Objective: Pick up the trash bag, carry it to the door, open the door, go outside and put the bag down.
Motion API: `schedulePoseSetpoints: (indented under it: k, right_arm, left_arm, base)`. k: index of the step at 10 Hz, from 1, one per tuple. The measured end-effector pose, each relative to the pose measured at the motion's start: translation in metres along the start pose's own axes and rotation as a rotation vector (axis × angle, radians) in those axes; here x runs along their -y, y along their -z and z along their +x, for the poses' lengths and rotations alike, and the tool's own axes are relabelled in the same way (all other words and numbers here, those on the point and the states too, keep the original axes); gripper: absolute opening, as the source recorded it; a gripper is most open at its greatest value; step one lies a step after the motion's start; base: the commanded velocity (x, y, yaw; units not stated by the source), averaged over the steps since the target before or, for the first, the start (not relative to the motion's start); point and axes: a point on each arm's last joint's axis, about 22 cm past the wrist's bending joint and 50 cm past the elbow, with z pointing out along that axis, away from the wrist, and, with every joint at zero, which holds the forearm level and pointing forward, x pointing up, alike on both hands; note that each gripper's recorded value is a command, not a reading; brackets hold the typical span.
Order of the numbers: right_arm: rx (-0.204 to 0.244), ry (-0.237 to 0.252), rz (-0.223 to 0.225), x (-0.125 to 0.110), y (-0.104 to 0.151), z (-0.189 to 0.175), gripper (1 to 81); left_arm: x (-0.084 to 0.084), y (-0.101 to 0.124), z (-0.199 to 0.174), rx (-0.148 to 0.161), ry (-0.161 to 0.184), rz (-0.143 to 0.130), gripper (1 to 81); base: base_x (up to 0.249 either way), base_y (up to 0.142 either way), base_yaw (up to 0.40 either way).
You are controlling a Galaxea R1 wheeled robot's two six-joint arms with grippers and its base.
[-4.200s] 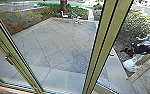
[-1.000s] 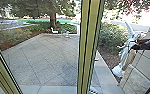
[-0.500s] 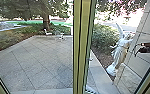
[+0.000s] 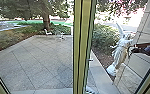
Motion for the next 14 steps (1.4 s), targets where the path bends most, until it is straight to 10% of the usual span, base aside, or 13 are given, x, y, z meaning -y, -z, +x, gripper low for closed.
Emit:
schedulePoseSetpoints:
  k: [5, 14]
  right_arm:
    - [-0.008, 0.015, 0.04, 0.072, -0.003, 0.02, 81.1]
    - [0.001, 0.009, 0.027, 0.059, -0.004, 0.006, 81.1]
  left_arm:
    - [0.0, 0.0, 0.0, 0.0, 0.0, 0.0, 1.0]
    - [0.0, 0.0, -0.001, -0.002, 0.002, 0.001, 1.0]
  base:
    - [0.0, 0.0, 0.0]
    - [0.0, 0.0, 0.0]
